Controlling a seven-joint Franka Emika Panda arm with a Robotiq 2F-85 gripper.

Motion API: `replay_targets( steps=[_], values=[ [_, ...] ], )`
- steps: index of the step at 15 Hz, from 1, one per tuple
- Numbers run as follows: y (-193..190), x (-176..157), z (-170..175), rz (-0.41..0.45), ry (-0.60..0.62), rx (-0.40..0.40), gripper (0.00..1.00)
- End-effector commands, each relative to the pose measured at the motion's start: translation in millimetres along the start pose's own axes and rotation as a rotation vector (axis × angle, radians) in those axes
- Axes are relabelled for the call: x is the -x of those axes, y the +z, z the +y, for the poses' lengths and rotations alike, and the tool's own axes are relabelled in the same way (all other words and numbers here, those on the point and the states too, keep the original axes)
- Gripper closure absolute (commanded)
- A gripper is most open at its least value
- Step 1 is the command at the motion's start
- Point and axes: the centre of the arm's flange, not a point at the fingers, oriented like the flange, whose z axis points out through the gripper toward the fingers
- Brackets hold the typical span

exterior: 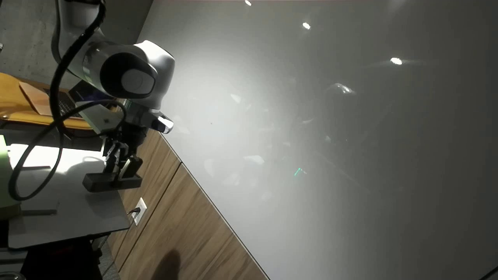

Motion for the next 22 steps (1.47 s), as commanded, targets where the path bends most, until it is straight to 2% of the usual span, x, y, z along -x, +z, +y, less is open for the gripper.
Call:
replay_targets(
  steps=[1, 6, 12, 20, 22],
  values=[
    [18, 9, -5, -0.017, 0.042, 0.020, 0.71],
    [17, 7, -15, -0.034, 0.052, -0.002, 0.71],
    [13, 0, -16, -0.030, 0.062, -0.011, 0.71],
    [8, 1, -18, -0.064, 0.105, -0.026, 0.71],
    [8, 2, -19, -0.074, 0.113, -0.033, 0.66]
  ],
)
